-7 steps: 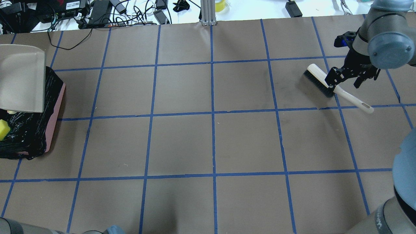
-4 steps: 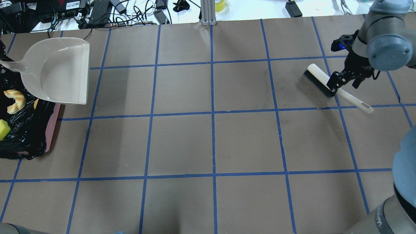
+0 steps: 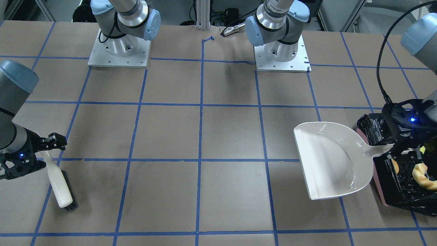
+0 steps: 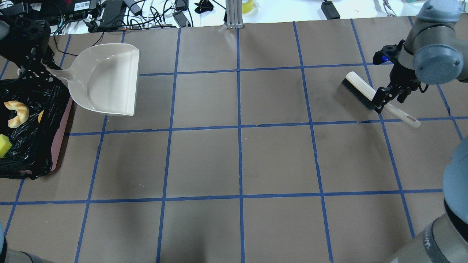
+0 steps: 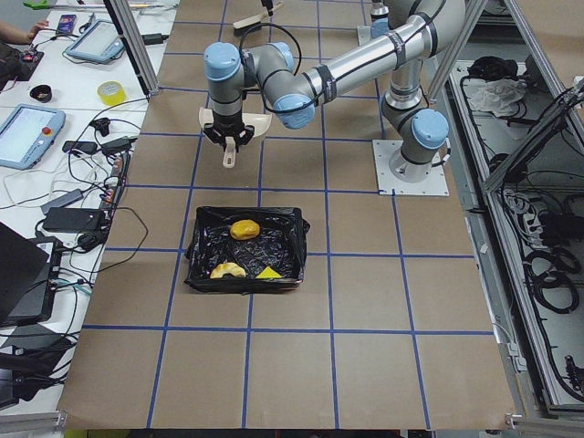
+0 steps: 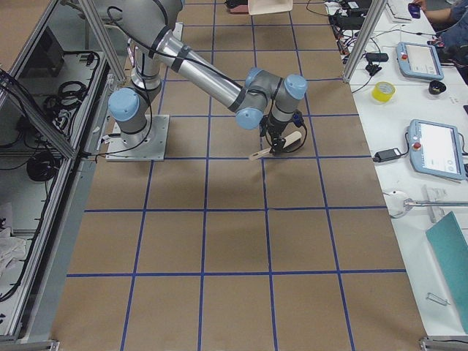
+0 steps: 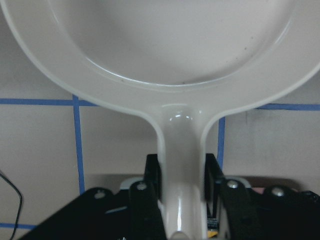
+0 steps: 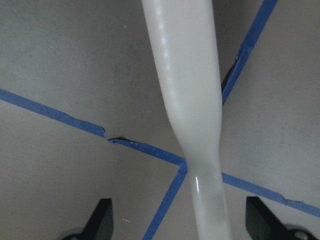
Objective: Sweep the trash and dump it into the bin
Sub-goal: 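Bring the empty dustpan back with the left gripper while the right lowers the brush, then lower the dustpan with the left gripper while the right sets down the brush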
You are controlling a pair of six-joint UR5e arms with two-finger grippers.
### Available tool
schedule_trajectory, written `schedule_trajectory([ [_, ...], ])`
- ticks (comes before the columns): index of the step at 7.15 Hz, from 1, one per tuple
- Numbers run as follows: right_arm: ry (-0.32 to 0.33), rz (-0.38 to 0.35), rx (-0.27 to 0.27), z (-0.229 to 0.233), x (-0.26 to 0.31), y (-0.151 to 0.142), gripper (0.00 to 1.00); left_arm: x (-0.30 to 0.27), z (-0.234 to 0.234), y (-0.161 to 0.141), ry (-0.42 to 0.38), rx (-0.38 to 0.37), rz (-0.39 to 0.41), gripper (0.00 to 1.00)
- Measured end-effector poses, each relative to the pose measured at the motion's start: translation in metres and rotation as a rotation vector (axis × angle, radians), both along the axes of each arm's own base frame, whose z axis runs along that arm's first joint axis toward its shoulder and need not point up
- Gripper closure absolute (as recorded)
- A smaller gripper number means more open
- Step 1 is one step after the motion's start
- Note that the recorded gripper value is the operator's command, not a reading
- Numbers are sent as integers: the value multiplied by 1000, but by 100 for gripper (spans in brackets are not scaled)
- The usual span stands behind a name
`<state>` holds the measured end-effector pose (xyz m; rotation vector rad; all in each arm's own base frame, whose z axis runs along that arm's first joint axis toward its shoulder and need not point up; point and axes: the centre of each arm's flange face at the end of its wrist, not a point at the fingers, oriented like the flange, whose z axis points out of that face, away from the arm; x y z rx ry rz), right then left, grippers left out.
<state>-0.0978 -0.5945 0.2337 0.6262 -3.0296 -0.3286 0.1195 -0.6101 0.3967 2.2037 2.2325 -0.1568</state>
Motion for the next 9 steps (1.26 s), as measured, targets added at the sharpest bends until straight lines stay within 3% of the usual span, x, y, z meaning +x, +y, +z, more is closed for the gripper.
schedule_trajectory([
  [1,14,0,8,-12,-12,6,43,-15,-9,-6,10,8,-23,100],
  [3,35,-1,15,-21,-22,12,86,-44,-25,-16,20,27,-67,100],
  [4,39,-11,17,-21,-23,13,94,-53,-39,-23,24,36,-83,100],
  [6,45,-78,24,-21,-23,15,100,-75,-65,-39,20,35,-124,100],
  [9,44,-311,25,-12,-17,18,100,-88,-82,-49,24,38,-146,100],
])
